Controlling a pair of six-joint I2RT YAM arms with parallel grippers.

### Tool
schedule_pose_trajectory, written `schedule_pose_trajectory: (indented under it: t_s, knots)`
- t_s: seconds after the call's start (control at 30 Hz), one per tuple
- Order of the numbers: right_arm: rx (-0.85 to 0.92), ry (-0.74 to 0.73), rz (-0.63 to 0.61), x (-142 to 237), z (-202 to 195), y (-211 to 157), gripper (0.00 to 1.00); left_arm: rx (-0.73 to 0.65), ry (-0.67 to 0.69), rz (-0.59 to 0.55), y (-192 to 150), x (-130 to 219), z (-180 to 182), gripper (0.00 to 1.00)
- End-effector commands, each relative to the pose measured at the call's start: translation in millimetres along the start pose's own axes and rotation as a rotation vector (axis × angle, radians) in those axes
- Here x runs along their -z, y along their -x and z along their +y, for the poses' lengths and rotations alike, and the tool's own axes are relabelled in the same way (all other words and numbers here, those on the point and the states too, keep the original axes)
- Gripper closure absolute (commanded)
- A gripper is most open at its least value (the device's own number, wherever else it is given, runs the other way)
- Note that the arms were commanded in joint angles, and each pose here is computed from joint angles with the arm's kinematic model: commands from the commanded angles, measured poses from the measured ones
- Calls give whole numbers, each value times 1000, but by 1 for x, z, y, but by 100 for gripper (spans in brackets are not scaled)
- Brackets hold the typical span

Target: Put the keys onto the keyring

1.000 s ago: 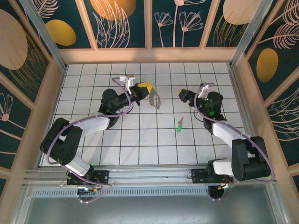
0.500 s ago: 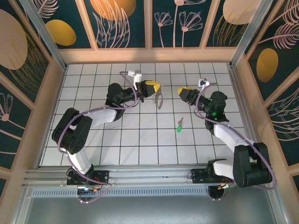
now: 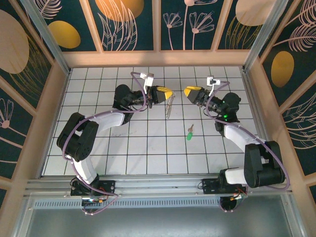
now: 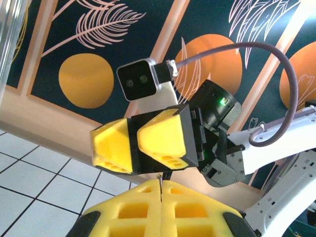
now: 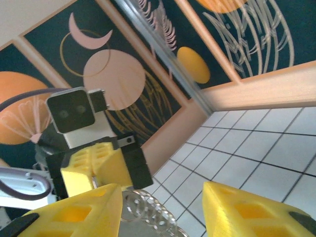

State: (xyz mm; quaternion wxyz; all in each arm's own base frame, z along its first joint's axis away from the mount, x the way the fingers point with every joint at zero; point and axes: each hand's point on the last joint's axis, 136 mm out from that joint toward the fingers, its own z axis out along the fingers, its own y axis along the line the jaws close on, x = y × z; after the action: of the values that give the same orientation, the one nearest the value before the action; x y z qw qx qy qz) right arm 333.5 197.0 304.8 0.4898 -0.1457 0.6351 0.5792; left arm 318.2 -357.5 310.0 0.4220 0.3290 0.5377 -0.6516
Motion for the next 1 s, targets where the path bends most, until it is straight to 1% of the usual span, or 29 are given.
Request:
schedule_pose_trajectory:
  t_s: [0.0, 0.13, 0.23, 0.6, 0.97]
  knots:
    - [81, 137, 40, -12, 37, 5, 53, -13, -45, 2, 4, -3, -8, 100]
    - [88, 149, 75, -23, 43, -3, 53, 24, -40, 0, 2, -4, -3, 100]
    - [78, 140, 80, -27, 41, -6, 54, 47, -50, -11, 1, -4, -3, 100]
    - [39, 106, 85, -27, 30, -17, 60, 78, -50, -36, 1, -1, -3, 100]
    - [24, 106, 99, -26, 29, -27, 70, 82, -46, -44, 2, -1, -2, 100]
